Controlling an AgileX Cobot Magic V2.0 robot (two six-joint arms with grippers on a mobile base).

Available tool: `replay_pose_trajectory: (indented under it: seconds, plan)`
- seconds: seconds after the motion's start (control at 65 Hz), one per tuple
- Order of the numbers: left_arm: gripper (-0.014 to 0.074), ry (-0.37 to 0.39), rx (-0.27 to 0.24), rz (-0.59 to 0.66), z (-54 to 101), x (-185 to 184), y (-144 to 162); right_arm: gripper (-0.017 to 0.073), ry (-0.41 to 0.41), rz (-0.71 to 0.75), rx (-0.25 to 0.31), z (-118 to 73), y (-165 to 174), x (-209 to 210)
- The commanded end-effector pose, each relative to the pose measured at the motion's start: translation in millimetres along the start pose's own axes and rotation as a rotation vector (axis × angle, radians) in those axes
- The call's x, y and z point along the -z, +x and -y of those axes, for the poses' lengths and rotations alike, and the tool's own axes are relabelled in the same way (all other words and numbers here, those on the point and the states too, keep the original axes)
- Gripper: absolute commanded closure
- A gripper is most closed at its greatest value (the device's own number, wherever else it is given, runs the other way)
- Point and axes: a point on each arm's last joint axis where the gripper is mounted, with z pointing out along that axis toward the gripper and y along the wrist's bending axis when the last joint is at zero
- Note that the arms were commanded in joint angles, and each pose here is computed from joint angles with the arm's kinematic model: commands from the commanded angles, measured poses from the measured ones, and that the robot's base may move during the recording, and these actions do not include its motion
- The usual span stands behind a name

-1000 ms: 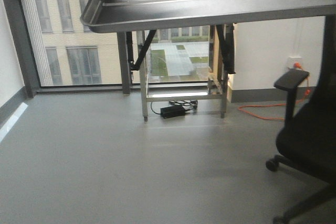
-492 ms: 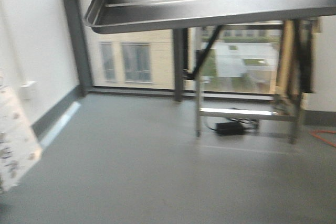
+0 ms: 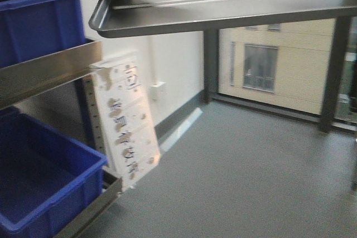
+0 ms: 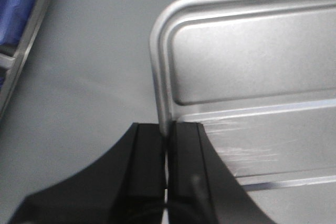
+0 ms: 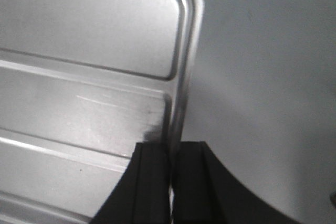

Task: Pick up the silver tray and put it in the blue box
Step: 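Hold the tray while the base turns to face a blue bin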

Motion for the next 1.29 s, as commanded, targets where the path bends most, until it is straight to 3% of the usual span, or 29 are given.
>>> replay_pose_trajectory:
  seconds: [0.0,1.277]
  plan:
    - [0.0692,-0.01,-0.054,0.04,-2.7,17.3,-0.8,0.0503,0.005,0.117,0.033,2.9,-8.8,15.0]
    - [0.0692,-0.011,-0.054,0.039,-2.6,16.7,-0.8,0.0503,0.005,0.117,0.033,2.9,-8.8,15.0]
